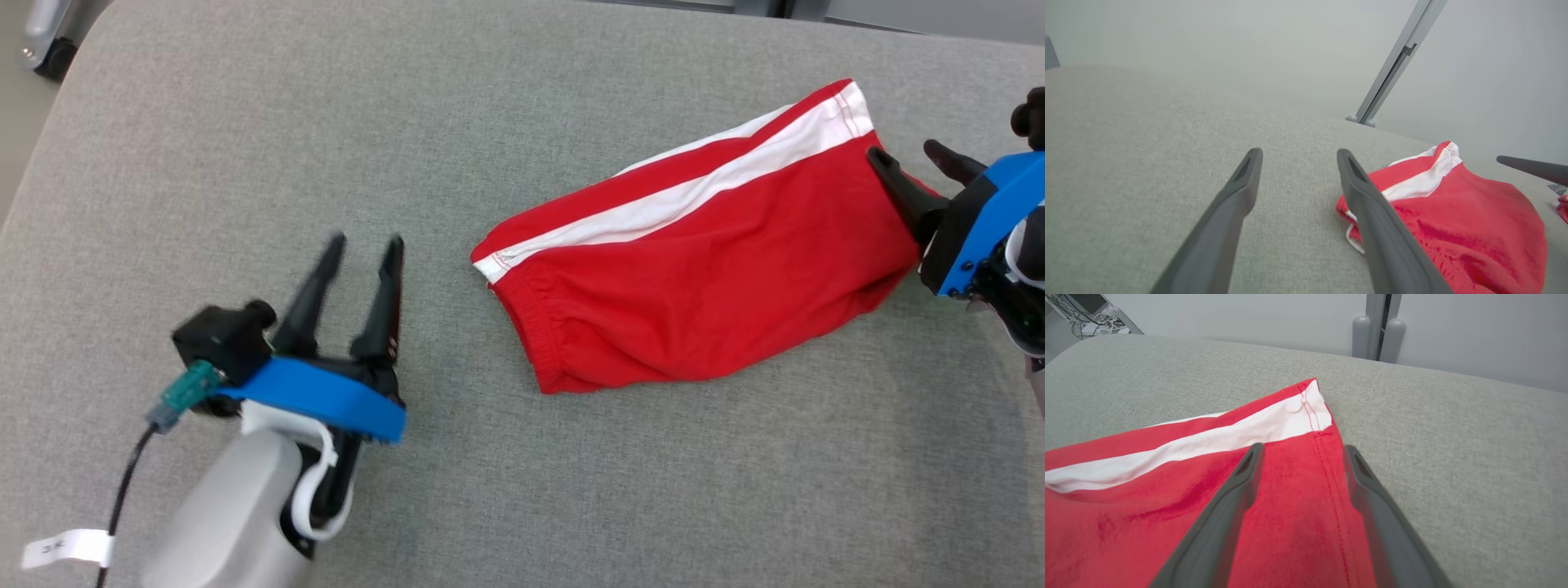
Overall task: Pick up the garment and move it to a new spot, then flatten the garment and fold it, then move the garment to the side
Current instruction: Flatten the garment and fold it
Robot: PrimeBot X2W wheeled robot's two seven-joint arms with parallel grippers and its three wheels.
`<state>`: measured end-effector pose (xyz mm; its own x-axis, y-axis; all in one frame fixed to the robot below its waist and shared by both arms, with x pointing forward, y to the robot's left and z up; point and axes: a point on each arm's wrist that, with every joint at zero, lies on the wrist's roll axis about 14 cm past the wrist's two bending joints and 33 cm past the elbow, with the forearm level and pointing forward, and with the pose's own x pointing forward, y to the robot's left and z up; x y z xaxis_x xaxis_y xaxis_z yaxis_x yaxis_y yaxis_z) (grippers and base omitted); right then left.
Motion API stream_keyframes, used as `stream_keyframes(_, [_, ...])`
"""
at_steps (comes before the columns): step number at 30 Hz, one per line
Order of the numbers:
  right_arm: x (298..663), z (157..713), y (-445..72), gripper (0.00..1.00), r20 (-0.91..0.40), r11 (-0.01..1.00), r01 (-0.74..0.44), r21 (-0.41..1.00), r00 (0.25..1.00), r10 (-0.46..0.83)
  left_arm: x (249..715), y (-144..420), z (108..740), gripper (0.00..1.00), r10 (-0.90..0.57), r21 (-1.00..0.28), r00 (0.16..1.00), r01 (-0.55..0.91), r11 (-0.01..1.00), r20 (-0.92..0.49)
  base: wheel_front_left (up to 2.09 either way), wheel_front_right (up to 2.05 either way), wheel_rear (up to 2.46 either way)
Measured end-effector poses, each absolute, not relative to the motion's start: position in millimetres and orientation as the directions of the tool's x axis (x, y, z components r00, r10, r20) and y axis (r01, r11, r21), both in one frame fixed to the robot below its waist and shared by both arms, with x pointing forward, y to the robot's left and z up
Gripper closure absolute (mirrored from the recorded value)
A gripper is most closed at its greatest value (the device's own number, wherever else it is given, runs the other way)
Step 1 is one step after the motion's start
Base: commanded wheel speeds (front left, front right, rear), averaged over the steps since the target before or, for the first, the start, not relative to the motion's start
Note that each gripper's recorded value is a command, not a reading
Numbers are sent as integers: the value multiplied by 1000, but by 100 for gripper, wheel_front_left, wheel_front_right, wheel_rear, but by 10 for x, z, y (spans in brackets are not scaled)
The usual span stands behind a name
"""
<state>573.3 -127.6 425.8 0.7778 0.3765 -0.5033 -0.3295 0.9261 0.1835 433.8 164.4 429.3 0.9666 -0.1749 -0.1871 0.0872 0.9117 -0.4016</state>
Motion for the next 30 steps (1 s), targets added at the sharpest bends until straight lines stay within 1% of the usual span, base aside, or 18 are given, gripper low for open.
stream_keyframes(4, [5764,4157,-1297,0,-499,931,-305,200,786,365,4520,1869,4575,0,-100,-300,992,72,951,-80,0,0,0])
stream_keyframes(8, [5796,3963,-1283,0,-530,937,-274,219,773,350,4581,1930,4690,0,-69,-228,997,62,972,-23,0,0,0])
stream_keyframes(11, [5854,3851,-1245,0,-548,939,-258,227,763,343,4578,1918,4660,0,-71,-192,997,66,979,-22,0,0,0])
stream_keyframes(14, [5876,3682,-1273,0,-593,949,-234,211,741,315,4523,1880,4559,0,-82,-166,995,73,983,-48,0,0,0])
stream_keyframes(20, [5913,3526,-1219,0,-662,954,-218,207,687,301,4445,1907,4423,0,-67,-160,994,53,986,-86,0,0,0])
stream_keyframes(21, [5904,3521,-1199,69,-669,952,-225,205,678,305,4444,1912,4421,0,-64,-160,994,50,986,-87,0,0,0])
stream_keyframes(22, [5902,3526,-1195,100,-672,952,-229,203,675,305,4445,1915,4418,0,-62,-160,994,48,986,-87,0,0,0])
stream_keyframes(25, [5865,3563,-1164,100,-663,948,-244,206,678,319,4440,1927,4403,0,-56,-158,994,41,987,-91,0,0,0])
stream_keyframes(30, [5739,3650,-1248,100,-625,948,-231,220,712,318,4432,1845,4408,0,-87,-157,992,73,985,-90,0,0,0])
